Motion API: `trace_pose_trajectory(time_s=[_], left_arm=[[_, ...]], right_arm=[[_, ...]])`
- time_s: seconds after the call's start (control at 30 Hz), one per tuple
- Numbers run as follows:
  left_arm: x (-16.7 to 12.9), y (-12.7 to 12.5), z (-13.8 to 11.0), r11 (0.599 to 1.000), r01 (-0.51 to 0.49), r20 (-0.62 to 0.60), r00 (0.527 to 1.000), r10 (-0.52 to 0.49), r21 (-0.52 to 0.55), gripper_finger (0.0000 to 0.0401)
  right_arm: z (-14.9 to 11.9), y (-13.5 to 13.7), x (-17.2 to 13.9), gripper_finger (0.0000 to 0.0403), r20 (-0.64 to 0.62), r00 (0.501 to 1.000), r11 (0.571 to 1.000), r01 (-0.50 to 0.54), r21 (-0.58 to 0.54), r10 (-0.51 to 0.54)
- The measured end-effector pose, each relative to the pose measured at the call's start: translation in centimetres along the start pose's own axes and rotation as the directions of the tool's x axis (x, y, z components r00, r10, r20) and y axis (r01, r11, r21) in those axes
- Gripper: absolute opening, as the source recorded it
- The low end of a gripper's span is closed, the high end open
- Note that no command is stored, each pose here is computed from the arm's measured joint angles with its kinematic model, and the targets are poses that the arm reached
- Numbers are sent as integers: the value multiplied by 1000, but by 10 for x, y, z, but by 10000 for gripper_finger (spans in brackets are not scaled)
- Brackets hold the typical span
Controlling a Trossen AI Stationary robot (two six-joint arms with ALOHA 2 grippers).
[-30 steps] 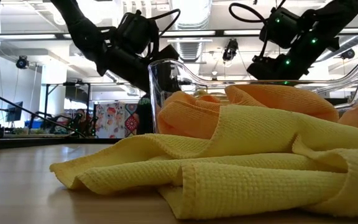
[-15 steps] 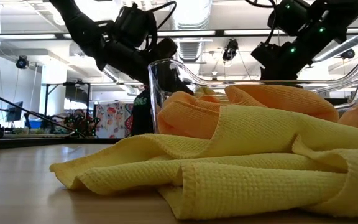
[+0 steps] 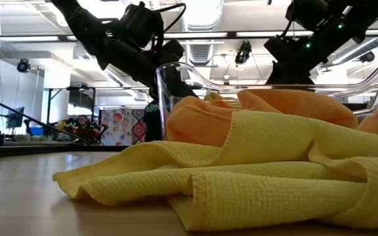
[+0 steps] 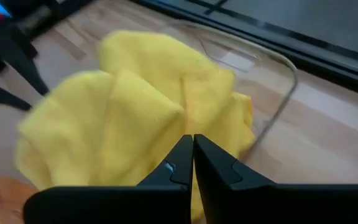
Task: Sort microfiber towel by color & place in baskets
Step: Put the yellow towel into the top transparent bin
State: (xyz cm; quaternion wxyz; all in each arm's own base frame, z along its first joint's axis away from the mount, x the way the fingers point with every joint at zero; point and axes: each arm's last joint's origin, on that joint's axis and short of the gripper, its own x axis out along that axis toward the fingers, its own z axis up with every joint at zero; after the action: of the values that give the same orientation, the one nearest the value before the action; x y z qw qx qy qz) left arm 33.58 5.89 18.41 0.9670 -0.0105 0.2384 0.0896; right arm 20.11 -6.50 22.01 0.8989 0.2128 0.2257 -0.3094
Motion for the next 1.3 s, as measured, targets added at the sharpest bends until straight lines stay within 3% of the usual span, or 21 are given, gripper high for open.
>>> trace_pose_trajectory(time_s=[0.3, 0.6, 0.73, 1.07, 1.3], left_arm=[[-15, 1, 8, 999, -28, -12, 1000, 28, 40, 109], [-39, 2, 22, 998, -28, -7, 1000, 28, 53, 109], [-41, 2, 21, 998, -27, -16, 999, 28, 54, 109], [-40, 2, 15, 999, -25, -66, 997, 27, 33, 109], [-40, 1, 14, 1000, -25, -69, 997, 26, 19, 109]], right_arm=[[21, 17, 10, 9, 2, 994, 994, -105, 16, 105], [50, 43, 50, 9, -86, 994, 989, -84, -120, 74], [57, 53, 69, 9, -123, 987, 983, -121, -140, 104], [47, 59, 107, 9, -229, 972, 983, -85, -161, 46], [24, 54, 131, 9, -287, 958, 985, -62, -163, 13]])
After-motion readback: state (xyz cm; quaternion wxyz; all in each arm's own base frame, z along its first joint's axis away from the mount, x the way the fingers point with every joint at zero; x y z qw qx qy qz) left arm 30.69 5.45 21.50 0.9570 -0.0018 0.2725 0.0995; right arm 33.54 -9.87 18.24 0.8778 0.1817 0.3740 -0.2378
